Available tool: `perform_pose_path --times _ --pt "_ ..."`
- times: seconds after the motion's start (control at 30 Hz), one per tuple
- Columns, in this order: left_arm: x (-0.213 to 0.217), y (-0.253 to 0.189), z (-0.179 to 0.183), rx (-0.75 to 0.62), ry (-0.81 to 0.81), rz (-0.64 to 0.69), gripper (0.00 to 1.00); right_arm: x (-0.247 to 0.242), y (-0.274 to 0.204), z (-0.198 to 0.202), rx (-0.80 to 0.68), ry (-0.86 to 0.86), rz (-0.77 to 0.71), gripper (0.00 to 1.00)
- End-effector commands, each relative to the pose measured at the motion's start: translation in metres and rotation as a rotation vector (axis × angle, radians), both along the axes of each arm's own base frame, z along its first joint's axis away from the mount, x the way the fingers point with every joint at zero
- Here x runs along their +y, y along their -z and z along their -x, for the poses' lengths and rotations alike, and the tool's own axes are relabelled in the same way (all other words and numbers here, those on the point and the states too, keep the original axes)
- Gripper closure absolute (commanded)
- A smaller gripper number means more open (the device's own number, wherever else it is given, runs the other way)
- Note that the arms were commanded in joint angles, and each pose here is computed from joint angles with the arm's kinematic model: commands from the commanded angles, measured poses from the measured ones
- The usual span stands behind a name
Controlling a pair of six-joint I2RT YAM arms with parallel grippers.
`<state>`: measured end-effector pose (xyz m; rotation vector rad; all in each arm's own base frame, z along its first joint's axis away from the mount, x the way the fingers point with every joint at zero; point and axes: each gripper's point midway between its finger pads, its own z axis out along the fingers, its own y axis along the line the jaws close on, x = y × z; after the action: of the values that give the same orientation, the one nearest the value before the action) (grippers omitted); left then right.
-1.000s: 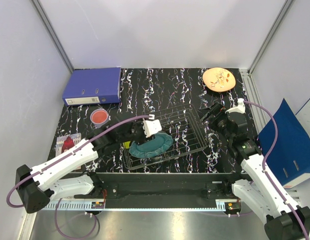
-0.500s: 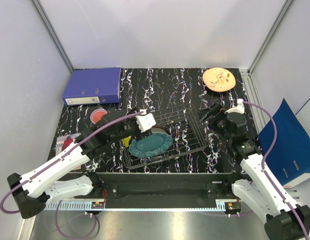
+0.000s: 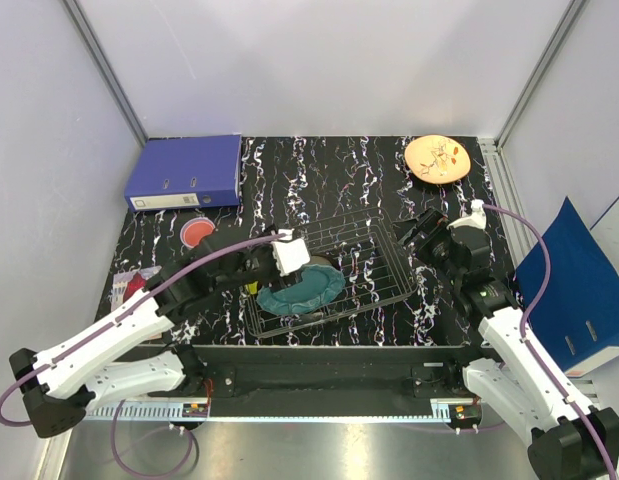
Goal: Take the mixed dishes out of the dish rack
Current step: Pick up the plate from the dish rack.
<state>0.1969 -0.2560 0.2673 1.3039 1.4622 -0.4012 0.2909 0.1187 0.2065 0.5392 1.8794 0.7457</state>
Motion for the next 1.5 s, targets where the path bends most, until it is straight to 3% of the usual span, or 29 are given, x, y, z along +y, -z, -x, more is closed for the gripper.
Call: perform_pose_path --times 0.0,0.13,0.4,0.9,1.17,1.4,1.47 --pt "-0.005 -0.019 0.029 0.010 0.110 0.056 0.32 0.005 -0.007 -0.001 -0.032 -0.020 -0.018 0.00" --pt "-0.004 0.000 0.039 0.069 0.134 0.006 0.29 0.007 -0.003 0.000 -0.021 -0.024 -0.023 0.00" --pt "-0.003 0.048 0.023 0.099 0.065 -0.101 0.29 0.006 -0.002 0.001 -0.023 -0.022 -0.030 0.00" --pt "-0.009 0.071 0.001 0.068 0.020 -0.124 0.33 0.008 0.011 0.000 -0.005 -0.026 -0.026 0.00" --pt "-0.012 0.091 -0.001 0.110 0.026 -0.158 0.63 0.009 0.012 -0.001 -0.004 -0.027 -0.034 0.00" --pt "-0.013 0.093 -0.005 0.112 0.011 -0.175 1.00 0.008 0.010 0.001 -0.011 -0.028 -0.033 0.00" --pt "-0.011 0.086 -0.008 0.095 -0.001 -0.171 1.00 0.008 0.010 0.001 -0.013 -0.028 -0.034 0.00"
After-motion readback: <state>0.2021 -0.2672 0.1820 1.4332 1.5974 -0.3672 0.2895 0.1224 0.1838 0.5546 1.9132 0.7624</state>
